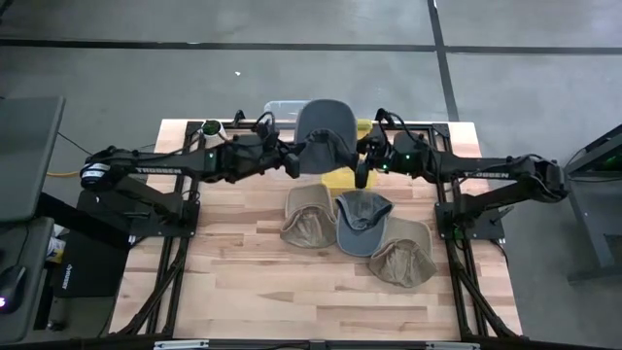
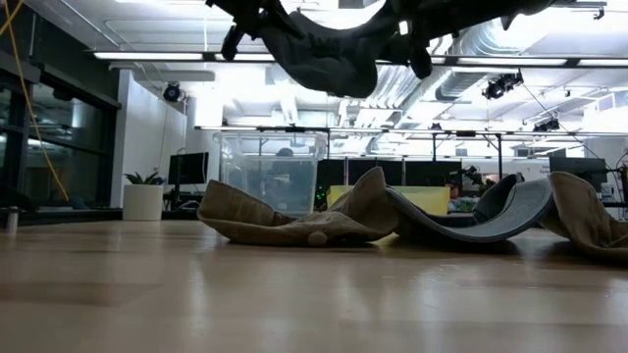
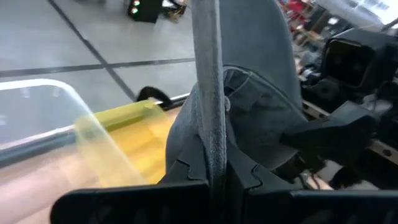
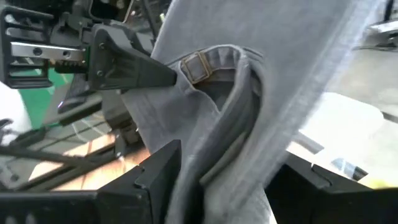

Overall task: Pick & Place hat
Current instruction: Put the bottom black cap into the transparent bin

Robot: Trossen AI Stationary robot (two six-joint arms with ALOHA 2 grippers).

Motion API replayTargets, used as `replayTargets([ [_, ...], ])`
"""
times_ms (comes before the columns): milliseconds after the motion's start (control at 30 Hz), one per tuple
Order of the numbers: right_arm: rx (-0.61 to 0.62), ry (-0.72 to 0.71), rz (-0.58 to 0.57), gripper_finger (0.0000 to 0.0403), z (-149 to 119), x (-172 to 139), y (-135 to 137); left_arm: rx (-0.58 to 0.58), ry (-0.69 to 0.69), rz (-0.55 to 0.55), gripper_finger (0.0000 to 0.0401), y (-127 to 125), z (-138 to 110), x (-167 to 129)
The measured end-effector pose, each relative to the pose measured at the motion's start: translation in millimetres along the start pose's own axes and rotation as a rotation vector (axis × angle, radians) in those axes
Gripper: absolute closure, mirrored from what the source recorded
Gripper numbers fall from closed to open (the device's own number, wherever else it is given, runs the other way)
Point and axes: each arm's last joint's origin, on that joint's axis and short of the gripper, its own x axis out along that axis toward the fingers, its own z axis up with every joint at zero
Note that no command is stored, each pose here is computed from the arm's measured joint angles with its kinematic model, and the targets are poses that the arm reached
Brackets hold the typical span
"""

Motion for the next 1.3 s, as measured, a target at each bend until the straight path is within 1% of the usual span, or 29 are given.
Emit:
replayTargets([
  [133,0.046,0.015,0.008,0.0202,8,17,-9,0.013,0.028,0.084,0.0401,9,11,1],
  [367,0.080,0.062,0.033,0.0202,22,72,-16,0.029,0.095,0.211,0.0401,32,31,3],
  [533,0.101,0.131,-0.017,0.0202,31,102,-26,0.025,0.149,0.308,0.0401,55,43,4],
  [700,0.155,0.196,-0.043,0.0202,39,124,-39,-0.011,0.187,0.335,0.0401,83,56,7],
  [867,0.243,0.273,-0.057,0.0202,38,143,-53,-0.067,0.227,0.354,0.0401,111,66,11],
  [1033,0.344,0.313,-0.083,0.0202,34,154,-67,-0.125,0.269,0.370,0.0401,132,67,21],
  [1167,0.374,0.331,-0.105,0.0202,32,155,-73,-0.155,0.329,0.366,0.0401,144,62,31],
  [1300,0.382,0.371,-0.135,0.0201,27,153,-77,-0.148,0.378,0.361,0.0395,148,55,40],
])
